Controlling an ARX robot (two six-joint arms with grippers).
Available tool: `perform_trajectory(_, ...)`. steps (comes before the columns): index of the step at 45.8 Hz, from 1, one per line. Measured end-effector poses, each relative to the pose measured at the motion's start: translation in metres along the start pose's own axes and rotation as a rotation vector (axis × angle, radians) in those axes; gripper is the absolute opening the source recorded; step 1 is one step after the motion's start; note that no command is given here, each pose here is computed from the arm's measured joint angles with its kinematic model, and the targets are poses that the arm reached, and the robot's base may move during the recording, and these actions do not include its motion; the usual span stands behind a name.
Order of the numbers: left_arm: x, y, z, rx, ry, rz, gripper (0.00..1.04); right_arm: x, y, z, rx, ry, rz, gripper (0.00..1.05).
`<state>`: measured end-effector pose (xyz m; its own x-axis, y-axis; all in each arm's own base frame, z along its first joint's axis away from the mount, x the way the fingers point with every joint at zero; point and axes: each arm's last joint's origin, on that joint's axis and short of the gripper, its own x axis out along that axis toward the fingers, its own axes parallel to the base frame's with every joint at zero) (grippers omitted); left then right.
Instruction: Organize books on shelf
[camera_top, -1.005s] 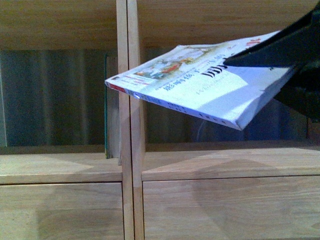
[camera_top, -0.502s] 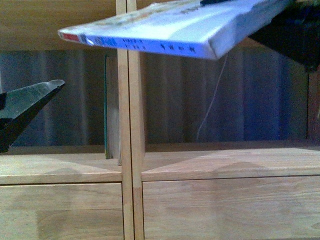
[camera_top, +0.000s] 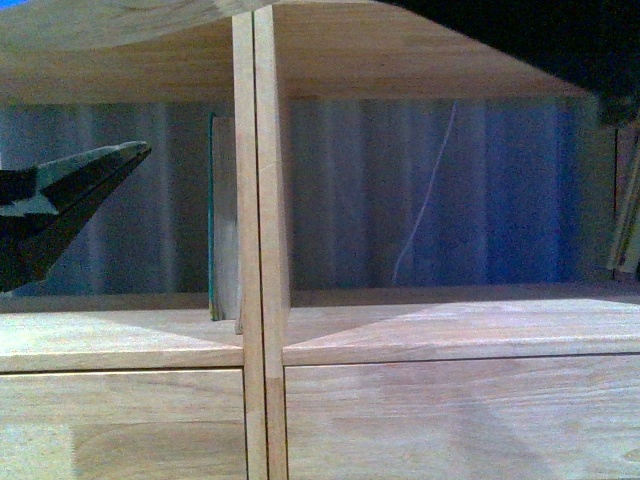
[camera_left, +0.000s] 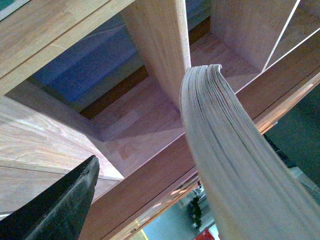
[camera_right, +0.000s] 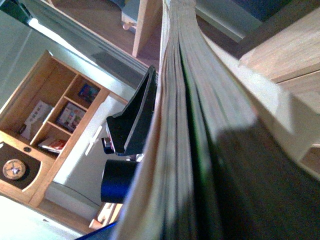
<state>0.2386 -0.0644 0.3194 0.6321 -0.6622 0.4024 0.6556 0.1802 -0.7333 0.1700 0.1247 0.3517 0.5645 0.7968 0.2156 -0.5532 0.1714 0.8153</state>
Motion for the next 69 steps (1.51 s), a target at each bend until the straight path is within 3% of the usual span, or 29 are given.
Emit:
perform_trajectory(8,0.001,0.001,-0.002,0.002,-0.004,0.019,0.96,0.001,0.001,-0.003,-0.010,-0.006,-0.003,0.07)
perform_trajectory(39,0.003,-0.003,-0.002,-0.062,-0.058,0.051,0.18,0.006,-0.008,-0.003,0.000,-0.005,-0.042,0.07)
perform_trajectory(53,0.003,-0.002,-0.002,-0.079,-0.060,0.066,0.17,0.007,-0.011,-0.002,0.003,-0.012,-0.060,0.07)
perform_trajectory(65,0.003,0.001,0.006,-0.039,-0.093,0.125,0.17,0.004,-0.018,0.008,-0.033,-0.073,-0.109,0.48)
perform_trajectory(69,0.000,0.001,0.017,0.006,-0.108,0.173,0.17,-0.002,-0.028,0.023,-0.091,-0.167,-0.177,0.65)
